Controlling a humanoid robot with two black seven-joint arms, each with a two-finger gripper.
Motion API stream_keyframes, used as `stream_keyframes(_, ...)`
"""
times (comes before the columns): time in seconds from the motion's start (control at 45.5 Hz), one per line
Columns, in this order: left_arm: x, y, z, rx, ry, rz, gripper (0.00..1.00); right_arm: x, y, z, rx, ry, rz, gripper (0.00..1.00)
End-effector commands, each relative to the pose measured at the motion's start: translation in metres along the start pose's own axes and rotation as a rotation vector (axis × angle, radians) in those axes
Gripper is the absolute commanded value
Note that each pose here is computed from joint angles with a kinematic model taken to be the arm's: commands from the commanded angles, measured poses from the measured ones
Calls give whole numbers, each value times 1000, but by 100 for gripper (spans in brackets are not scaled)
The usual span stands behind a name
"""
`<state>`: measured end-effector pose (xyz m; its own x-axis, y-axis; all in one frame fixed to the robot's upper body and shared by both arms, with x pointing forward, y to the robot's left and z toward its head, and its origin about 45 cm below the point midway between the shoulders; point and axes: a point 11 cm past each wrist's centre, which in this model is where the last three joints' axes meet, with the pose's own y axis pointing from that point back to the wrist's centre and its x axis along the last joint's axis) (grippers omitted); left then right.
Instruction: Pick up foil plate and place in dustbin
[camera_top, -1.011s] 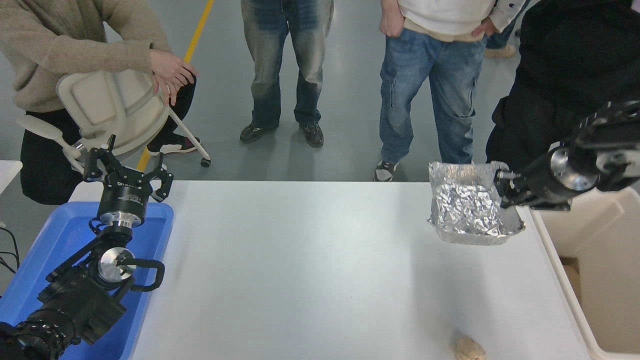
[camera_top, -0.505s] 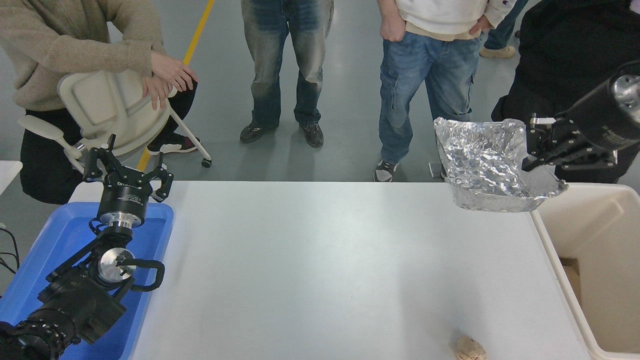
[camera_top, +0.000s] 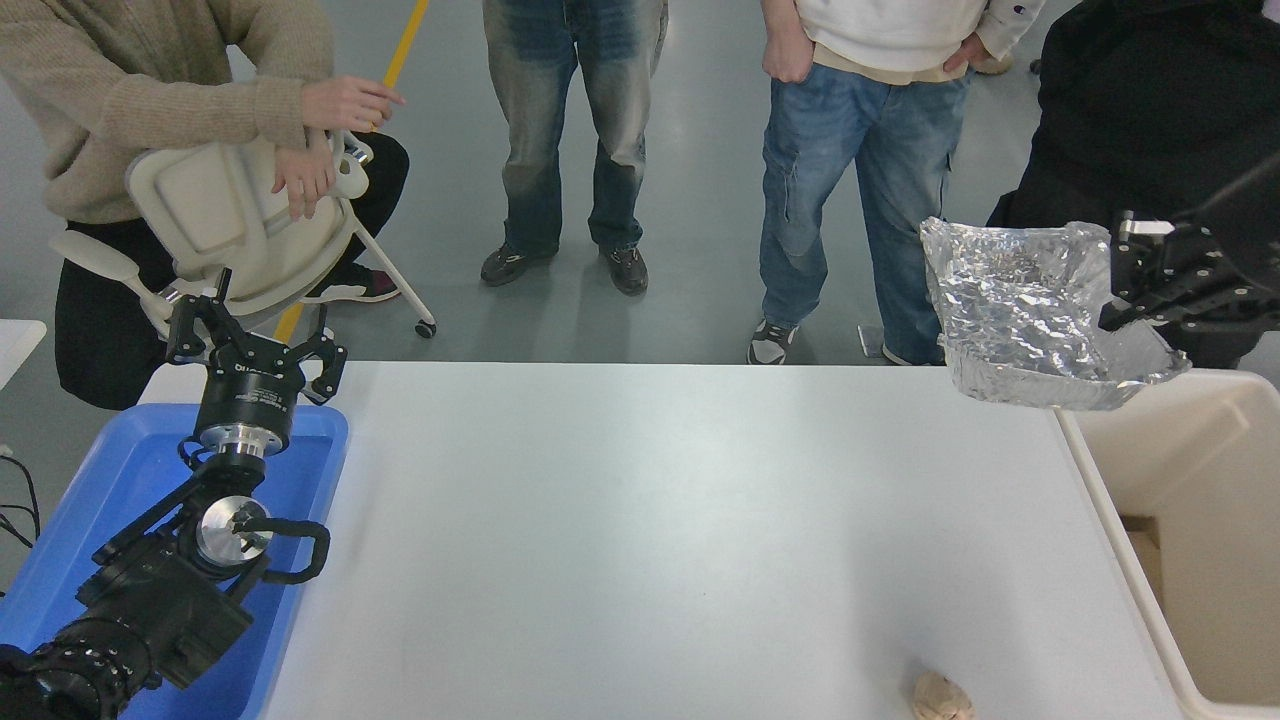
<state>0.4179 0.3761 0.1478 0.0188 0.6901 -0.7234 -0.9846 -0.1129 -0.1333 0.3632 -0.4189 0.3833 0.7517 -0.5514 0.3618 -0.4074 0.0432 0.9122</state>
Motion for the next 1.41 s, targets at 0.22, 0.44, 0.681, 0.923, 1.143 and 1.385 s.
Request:
stream_keyframes(0.22, 0, 0, 0, 0, 0, 0, 99, 25, -70, 166, -237, -260, 247, 0)
stream_keyframes(0.44, -1, 0, -1, 1, 2, -1, 99, 9, -123, 211, -279, -329, 281, 0)
stream_keyframes(0.681, 0, 0, 0, 0, 0, 0, 99, -9, -166, 245, -358, -326, 372, 0)
stream_keyframes(0.923, 0, 0, -1, 1, 1, 1, 99, -38, -209, 261, -389, -336, 464, 0)
stream_keyframes(1.143, 0, 0, 0, -1, 2, 1, 99, -57, -228, 263, -408, -328, 529, 0)
stream_keyframes(1.385, -1, 0, -1, 1, 2, -1, 99, -59, -227, 268, -423, -332, 568, 0)
